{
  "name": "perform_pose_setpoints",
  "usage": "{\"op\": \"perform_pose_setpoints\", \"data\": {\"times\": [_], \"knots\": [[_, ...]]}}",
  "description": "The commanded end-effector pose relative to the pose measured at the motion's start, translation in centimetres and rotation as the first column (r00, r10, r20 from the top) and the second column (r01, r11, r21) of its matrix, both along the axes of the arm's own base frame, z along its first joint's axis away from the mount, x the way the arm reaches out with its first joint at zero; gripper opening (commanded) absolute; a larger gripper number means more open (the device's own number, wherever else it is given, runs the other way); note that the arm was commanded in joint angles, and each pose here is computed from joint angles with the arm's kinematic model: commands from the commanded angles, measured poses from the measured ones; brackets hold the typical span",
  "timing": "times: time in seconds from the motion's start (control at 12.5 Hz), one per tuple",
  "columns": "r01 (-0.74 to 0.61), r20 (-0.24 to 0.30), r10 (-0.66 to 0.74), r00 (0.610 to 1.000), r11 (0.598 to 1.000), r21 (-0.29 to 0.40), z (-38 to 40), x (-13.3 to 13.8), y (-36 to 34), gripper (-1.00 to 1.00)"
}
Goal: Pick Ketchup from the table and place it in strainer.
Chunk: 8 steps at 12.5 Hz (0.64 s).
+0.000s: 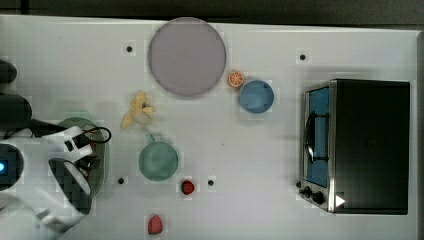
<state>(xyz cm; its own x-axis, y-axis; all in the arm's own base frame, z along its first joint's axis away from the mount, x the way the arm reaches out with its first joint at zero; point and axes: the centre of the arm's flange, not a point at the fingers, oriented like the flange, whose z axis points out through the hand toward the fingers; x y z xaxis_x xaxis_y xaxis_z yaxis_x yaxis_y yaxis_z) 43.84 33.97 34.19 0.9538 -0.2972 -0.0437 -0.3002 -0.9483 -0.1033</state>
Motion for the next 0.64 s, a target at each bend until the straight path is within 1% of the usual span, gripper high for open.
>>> {"op": "perform_pose_setpoints", "data": {"times": [0.08, 0.16, 0.32, 0.48, 0.64], "knots": [[0.204, -0.039, -0.204, 0.978, 0.979, 0.012, 7.9, 2.8, -5.2, 1.00], [0.209, -0.071, -0.208, 0.975, 0.978, 0.000, 10.2, 3.1, -7.3, 1.00], [0.232, -0.088, -0.233, 0.968, 0.972, -0.023, 14.8, 4.5, -12.9, 1.00], [0.327, -0.067, -0.327, 0.942, 0.945, -0.015, 19.0, 5.8, -19.3, 1.00], [0.426, -0.036, -0.426, 0.904, 0.905, 0.007, 21.7, 6.5, -25.6, 1.00]]}}
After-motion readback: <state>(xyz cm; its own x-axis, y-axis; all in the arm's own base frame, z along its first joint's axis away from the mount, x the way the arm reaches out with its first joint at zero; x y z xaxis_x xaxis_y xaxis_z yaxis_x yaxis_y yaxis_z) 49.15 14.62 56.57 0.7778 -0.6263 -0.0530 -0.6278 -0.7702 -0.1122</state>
